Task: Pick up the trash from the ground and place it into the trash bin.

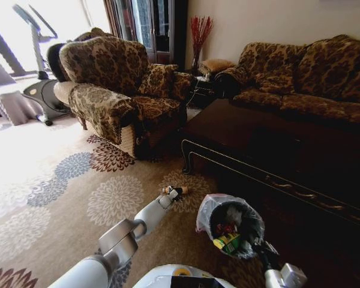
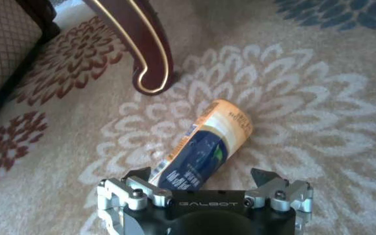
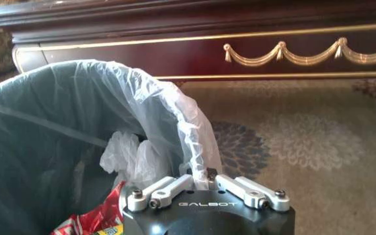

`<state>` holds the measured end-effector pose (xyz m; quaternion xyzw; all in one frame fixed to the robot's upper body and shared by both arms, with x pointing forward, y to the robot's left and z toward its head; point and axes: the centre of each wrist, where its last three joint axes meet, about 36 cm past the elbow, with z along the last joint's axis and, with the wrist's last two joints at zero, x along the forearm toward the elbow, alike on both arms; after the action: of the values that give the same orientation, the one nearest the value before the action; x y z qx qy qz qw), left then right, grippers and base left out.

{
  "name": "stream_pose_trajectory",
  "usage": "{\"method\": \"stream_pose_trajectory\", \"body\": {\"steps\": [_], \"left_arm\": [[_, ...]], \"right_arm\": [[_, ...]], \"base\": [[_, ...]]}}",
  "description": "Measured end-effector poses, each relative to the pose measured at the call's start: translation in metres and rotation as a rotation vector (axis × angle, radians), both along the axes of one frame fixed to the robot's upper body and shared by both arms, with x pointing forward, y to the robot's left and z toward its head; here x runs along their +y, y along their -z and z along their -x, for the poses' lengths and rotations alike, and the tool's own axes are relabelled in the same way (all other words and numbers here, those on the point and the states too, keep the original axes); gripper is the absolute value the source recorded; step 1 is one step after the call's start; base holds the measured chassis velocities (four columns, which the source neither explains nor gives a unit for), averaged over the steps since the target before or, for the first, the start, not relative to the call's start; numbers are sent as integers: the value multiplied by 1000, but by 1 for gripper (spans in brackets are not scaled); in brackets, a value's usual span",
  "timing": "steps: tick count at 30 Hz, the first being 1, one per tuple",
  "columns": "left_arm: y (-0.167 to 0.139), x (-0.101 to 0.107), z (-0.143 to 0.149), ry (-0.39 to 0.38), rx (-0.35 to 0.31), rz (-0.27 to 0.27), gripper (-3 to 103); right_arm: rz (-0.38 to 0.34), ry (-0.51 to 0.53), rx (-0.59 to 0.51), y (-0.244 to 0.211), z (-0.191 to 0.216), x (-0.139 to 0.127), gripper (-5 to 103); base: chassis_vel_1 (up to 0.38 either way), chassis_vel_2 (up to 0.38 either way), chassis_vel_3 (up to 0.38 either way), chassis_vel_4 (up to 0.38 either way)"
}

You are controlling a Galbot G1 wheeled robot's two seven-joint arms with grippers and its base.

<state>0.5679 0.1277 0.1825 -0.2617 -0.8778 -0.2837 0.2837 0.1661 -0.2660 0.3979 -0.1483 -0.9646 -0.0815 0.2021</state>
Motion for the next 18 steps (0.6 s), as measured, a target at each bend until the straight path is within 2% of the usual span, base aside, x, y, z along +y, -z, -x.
{"method": "stream_pose_trajectory", "body": {"steps": [1,3,5,9,15,18], "left_arm": [[0,0,0,0,0,0,100],[-1,2,-1,-6,-1,2,100],[-1,1,-1,-6,-2,3,100],[-1,2,-2,-6,-2,5,100],[-1,0,-1,-3,0,9,100],[0,0,0,-2,3,9,100]], "right_arm": [[0,0,0,0,0,0,0],[62,-6,-10,-16,1,-3,0],[62,-8,-8,-18,2,-3,0],[48,-14,3,-25,3,-2,0],[-15,-20,60,-34,7,4,0],[-14,-12,76,-27,6,1,0]], "base": [[0,0,0,0],[0,0,0,0],[0,0,0,0],[0,0,0,0],[0,0,0,0],[0,0,0,0]]}}
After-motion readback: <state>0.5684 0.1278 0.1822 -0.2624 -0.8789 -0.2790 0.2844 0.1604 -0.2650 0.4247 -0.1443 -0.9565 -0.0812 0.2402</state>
